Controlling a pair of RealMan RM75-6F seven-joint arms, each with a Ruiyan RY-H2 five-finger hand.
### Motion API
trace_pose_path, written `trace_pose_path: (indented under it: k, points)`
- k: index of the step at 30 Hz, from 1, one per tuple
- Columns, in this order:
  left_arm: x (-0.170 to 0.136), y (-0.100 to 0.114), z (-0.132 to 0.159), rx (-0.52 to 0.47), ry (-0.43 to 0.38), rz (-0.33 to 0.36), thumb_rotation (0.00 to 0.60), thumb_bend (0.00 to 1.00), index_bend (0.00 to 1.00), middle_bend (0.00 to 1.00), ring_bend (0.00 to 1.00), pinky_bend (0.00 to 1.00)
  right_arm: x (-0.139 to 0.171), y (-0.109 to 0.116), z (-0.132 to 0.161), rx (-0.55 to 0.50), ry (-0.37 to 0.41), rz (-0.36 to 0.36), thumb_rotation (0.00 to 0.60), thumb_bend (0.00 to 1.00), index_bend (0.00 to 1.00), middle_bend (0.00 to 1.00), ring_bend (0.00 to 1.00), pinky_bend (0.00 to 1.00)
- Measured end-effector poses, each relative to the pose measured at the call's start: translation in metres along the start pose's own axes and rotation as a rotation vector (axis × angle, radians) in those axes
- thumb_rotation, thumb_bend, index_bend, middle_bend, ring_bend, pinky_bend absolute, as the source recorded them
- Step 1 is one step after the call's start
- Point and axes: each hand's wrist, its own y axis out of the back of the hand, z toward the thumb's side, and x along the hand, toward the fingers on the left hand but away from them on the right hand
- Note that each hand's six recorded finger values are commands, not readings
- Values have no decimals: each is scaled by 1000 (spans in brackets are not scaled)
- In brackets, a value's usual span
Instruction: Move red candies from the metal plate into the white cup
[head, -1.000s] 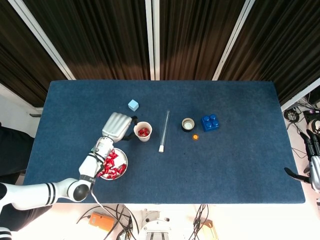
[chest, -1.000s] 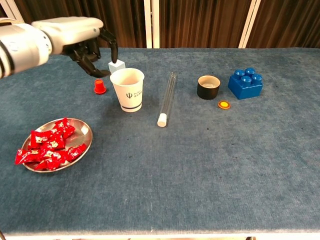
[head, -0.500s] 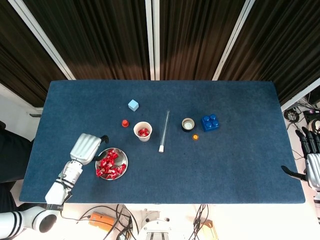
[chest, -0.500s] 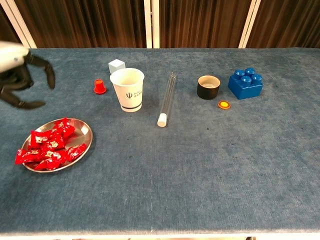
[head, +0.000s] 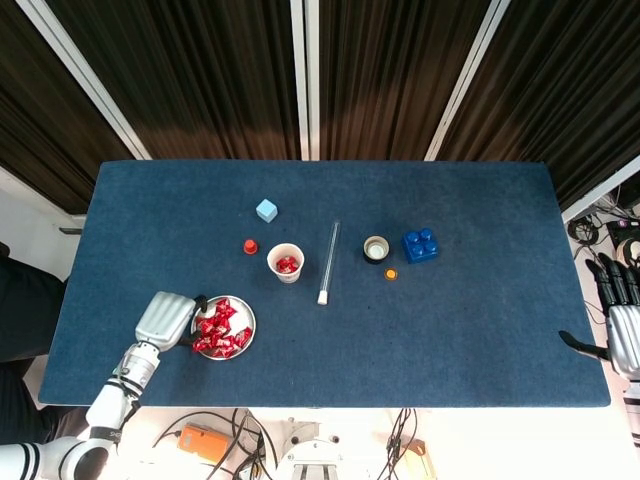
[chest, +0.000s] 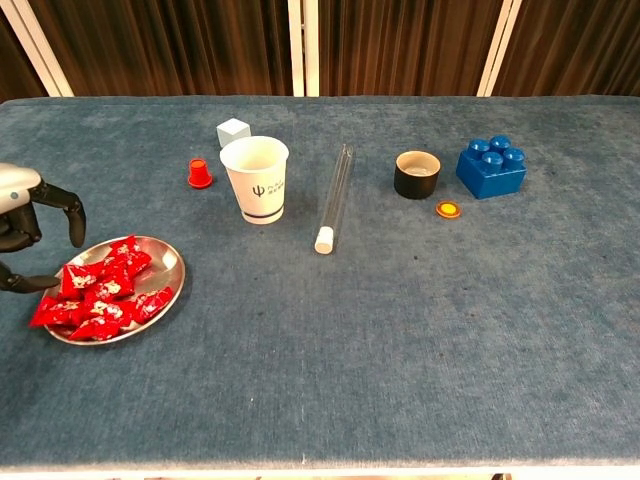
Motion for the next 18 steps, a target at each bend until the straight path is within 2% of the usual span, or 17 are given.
trace_pose_path:
  k: [9,18]
  points:
    - [0,-3,10,-33,-30,3,600,165,432,955,864,888,0,-1,0,0,-2,3,600,173,0,0,0,0]
    - [5,-8,8,21,-10,2,600,161,431,955,864,888,1,0,-2,0,-9,2,600,173,0,0,0,0]
